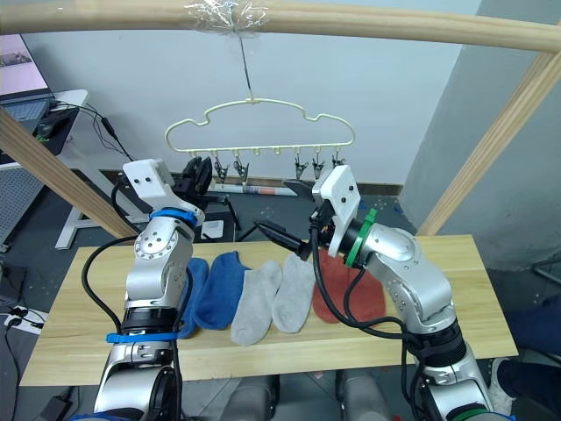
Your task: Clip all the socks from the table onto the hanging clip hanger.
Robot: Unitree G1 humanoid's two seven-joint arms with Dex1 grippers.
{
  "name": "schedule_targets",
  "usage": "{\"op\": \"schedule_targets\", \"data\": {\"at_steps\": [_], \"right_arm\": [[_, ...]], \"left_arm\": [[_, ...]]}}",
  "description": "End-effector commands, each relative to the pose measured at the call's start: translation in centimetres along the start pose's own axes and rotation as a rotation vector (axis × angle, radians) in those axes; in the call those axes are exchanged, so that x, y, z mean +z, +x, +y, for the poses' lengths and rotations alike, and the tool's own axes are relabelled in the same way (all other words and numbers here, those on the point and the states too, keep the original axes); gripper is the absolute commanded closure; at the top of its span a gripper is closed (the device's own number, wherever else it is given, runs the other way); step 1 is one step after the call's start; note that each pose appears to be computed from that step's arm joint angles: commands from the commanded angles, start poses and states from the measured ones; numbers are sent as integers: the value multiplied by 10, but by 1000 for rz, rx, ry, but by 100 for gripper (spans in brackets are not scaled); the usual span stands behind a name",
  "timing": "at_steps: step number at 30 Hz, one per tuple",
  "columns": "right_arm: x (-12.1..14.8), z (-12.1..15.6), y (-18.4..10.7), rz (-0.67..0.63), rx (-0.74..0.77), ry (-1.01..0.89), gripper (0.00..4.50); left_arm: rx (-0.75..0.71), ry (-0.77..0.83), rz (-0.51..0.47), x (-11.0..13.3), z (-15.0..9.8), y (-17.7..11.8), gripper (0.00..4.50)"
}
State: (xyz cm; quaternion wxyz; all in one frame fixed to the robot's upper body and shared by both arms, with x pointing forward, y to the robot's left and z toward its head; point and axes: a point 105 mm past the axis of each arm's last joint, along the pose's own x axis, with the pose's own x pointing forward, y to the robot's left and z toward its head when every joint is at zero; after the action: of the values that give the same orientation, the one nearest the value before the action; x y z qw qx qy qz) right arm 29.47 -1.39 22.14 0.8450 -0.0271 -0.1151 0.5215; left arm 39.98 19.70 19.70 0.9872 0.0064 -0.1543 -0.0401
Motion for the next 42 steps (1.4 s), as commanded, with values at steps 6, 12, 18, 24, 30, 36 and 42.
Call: {"op": "schedule_targets", "data": {"at_steps": [6,12,18,24,30,36,42], "right_arm": [[-12,-10,-12,51,-110,-4,0],[-107,-46,-73,437,-419,1,0],[-160,-56,-109,607,-516,14,0],[-187,-63,-127,682,-486,25,0],[-198,-75,-129,696,-490,39,0],[-211,-76,-128,717,-479,84,0],[-228,-70,-139,799,-456,116,87]], "left_arm": [[-13,30,-52,18,3,0,435],[-49,46,-6,10,7,-7,435],[-59,40,-2,11,6,-7,435],[-77,45,1,11,1,-7,435],[-81,44,11,8,1,-10,435],[-86,40,11,9,-1,-10,435],[-84,39,11,10,0,-10,435]]}}
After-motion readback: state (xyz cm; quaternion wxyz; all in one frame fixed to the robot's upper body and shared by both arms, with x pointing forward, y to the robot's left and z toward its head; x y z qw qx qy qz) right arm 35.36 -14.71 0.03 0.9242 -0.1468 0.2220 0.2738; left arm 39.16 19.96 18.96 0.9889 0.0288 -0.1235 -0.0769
